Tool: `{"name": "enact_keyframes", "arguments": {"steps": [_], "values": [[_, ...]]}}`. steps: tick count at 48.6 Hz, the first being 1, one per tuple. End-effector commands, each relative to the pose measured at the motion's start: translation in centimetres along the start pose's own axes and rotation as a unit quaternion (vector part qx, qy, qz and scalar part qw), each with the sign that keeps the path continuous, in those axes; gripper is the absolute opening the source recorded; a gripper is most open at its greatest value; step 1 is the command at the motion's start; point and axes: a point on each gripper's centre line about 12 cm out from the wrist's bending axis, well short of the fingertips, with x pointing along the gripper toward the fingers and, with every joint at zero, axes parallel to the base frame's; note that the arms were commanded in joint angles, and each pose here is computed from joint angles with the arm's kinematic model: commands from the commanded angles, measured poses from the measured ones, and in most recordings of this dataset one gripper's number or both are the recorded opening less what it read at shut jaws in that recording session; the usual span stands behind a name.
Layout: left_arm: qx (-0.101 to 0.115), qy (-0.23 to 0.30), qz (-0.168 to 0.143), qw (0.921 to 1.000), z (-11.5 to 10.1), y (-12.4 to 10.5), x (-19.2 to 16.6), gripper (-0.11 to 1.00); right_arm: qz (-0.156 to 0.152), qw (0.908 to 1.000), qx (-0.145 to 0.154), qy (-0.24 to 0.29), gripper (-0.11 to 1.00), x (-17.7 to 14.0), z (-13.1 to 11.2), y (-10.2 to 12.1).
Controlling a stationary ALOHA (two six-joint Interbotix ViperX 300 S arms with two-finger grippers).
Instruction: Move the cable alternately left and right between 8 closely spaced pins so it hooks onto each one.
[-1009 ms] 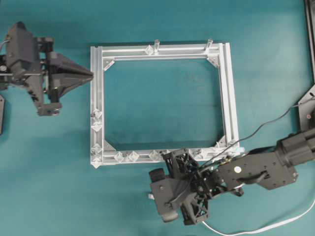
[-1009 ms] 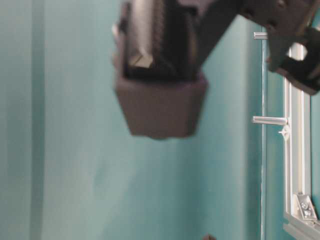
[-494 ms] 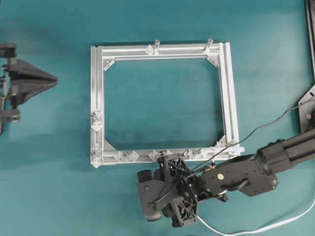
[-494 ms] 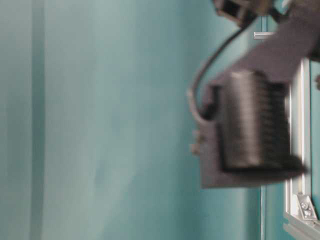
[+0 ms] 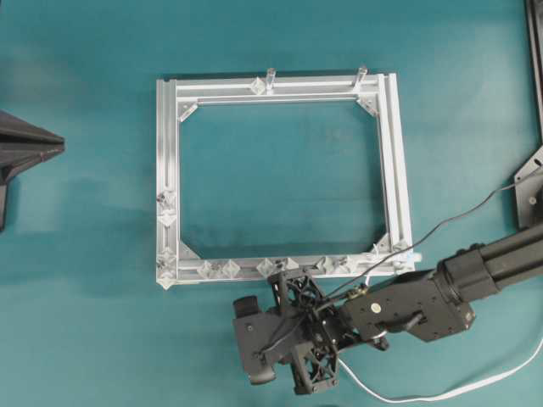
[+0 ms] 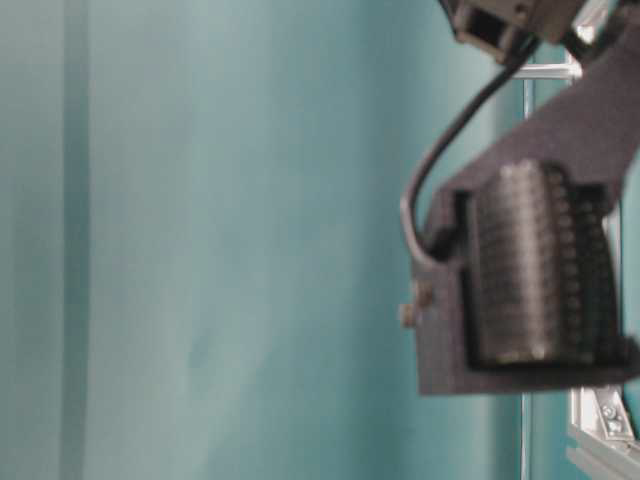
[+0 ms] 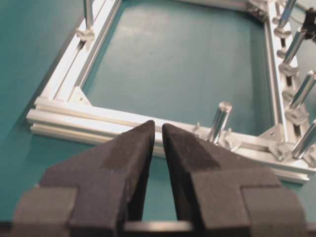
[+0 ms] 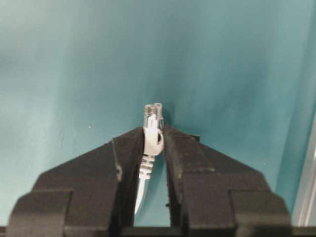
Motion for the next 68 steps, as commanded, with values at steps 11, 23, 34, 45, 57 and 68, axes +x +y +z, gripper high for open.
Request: {"name": "enact_keyframes", "arguments": {"steps": [11, 23, 34, 45, 57, 68], "values": [[-0.003, -0.011, 0.002, 0.9999, 0.6, 0.0, -0.3, 0.21, -0.006, 1.0000, 0.000, 0.003, 0.17, -1.3, 1.3, 0.4], [-0.003, -0.019, 0.002, 0.9998, 0.7, 0.0, -0.6, 0.21, -0.015, 0.9993, 0.026, 0.019, 0.17, -4.8, 1.6, 0.7], [-0.003, -0.019, 0.002, 0.9998, 0.7, 0.0, -0.6, 0.21, -0.019, 0.9920, 0.121, 0.030, 0.17, -8.4, 0.3, 2.0], [-0.003, -0.020, 0.002, 0.9998, 0.8, 0.0, -0.6, 0.21, -0.066, 0.9759, 0.202, 0.048, 0.17, -10.4, -2.1, 2.5], [-0.003, -0.020, 0.002, 0.9998, 0.8, 0.0, -0.6, 0.21, -0.162, 0.9384, 0.303, 0.039, 0.17, -11.4, -3.5, 1.6], [-0.003, -0.019, 0.002, 0.9998, 0.7, 0.0, -0.6, 0.21, -0.179, 0.9087, 0.377, 0.020, 0.17, -11.3, -4.1, 1.2]]}}
